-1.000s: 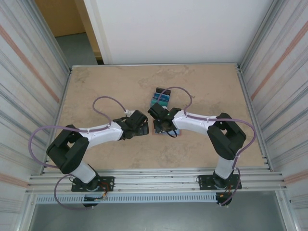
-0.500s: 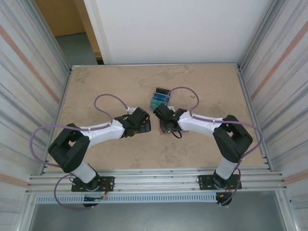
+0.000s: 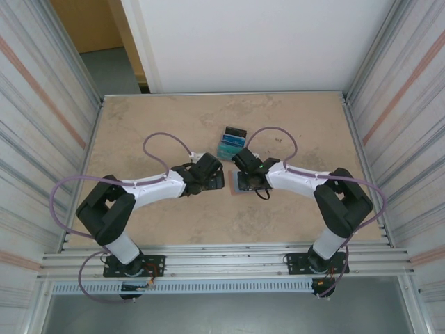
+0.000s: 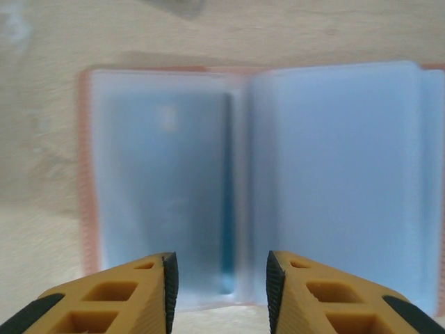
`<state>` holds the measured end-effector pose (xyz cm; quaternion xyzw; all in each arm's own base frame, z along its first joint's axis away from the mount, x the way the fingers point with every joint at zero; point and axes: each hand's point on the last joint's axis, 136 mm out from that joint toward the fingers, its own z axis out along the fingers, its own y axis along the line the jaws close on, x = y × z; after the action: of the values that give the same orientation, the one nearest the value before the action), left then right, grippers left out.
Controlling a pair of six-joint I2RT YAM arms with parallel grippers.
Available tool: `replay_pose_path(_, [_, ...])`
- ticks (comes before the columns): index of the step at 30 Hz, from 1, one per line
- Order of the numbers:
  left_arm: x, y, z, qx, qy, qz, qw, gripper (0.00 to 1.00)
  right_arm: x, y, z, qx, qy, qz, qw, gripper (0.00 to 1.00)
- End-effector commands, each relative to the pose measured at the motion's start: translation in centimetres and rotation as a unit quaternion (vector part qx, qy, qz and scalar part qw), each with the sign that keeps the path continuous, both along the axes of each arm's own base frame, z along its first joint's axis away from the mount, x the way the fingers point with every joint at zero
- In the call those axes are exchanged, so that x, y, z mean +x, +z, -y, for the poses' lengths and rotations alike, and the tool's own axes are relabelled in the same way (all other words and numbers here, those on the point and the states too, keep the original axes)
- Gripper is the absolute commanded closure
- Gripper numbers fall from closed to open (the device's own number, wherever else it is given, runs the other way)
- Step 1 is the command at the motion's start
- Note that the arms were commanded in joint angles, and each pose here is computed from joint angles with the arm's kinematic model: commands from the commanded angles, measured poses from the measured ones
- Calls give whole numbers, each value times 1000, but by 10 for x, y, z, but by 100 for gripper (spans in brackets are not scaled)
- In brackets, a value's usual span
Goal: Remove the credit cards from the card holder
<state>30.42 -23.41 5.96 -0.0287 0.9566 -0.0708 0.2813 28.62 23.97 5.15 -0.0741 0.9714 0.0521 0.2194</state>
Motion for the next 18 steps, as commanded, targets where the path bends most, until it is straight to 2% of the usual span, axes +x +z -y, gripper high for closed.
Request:
replay_pose_path(1, [0,-1,-10,-12,38,-11,999,1,1,18,-18,10,32,20,999,50])
replay_pose_path(4, [0,-3,-23,-25,62,-13,998,1,3,10,-21,4,26,12,1000,46])
replay_pose_path(10, [0,0,-30,-25,65,-11,998,1,12,-5,-21,-16,22,4,1000,42])
replay_pose_path(14, [0,-2,-30,-25,64,-13,998,1,16,-15,-19,-20,17,-6,1000,42])
replay_pose_path(18, [0,-3,-28,-28,62,-15,998,1,16,-24,-15,-19,10,-18,1000,49])
